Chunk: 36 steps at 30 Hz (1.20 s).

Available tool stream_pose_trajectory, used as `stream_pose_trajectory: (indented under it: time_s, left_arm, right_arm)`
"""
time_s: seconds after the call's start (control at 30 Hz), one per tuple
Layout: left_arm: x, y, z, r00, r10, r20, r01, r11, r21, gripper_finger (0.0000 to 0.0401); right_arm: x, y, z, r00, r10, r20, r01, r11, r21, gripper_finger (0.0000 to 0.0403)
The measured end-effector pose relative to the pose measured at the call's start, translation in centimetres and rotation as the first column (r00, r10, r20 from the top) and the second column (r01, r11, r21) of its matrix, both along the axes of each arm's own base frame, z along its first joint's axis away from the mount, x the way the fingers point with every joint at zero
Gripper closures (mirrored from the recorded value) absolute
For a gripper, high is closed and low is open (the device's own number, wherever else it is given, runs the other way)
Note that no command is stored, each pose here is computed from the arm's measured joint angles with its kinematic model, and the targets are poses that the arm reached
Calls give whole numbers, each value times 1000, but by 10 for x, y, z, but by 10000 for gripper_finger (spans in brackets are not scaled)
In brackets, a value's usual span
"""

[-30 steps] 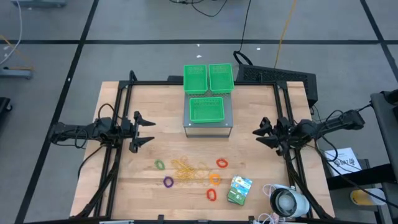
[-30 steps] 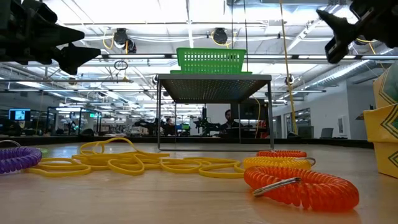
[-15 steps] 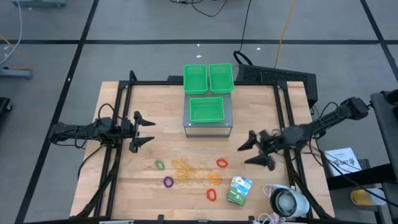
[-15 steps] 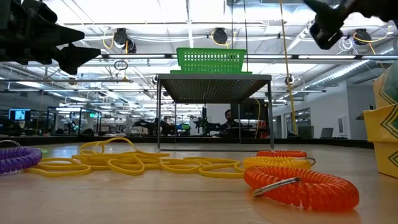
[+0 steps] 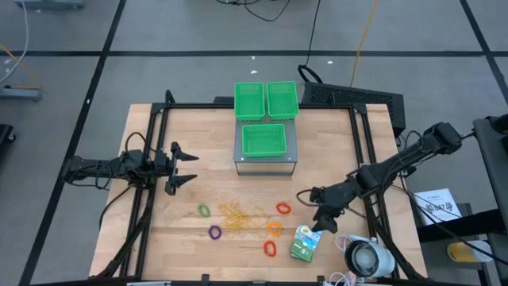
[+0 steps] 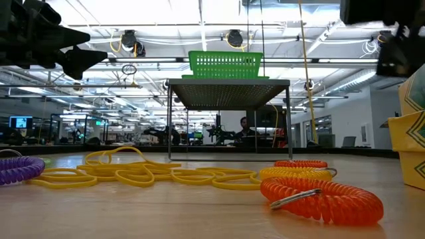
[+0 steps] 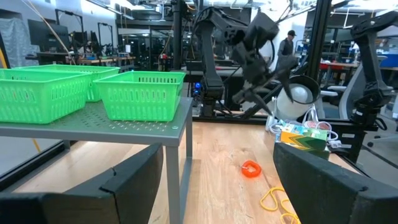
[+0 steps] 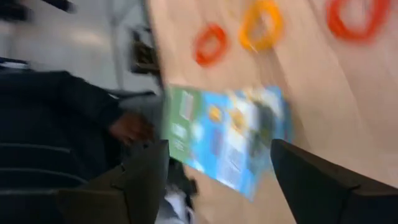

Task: Pick & Place Office Desk Supplies
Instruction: Put the crayon box into the bottom green bin on the shelf

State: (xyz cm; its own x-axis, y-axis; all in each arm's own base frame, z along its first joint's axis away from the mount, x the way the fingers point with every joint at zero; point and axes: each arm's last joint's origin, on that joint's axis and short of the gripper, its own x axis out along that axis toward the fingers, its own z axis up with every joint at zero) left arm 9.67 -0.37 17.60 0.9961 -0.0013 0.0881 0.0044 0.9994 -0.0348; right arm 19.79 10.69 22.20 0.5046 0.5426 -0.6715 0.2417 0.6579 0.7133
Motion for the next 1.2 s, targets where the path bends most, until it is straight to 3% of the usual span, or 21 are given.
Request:
stream_pose_trajectory:
  time_s: [0.67,0.93,1.2]
  left_arm:
    - [0,0,0,1000,0,0,0,1000,0,91]
    - [0,0,0,1000,0,0,0,1000,0,91]
    - [0,0,0,1000,0,0,0,1000,0,91]
  right_arm:
    - [-11,6,-27,982,-59,-180,63,998,13,140]
    - [-10,11,-28,990,-52,-129,61,996,71,140]
    - [-13,16,-29,990,-53,-132,62,996,62,140]
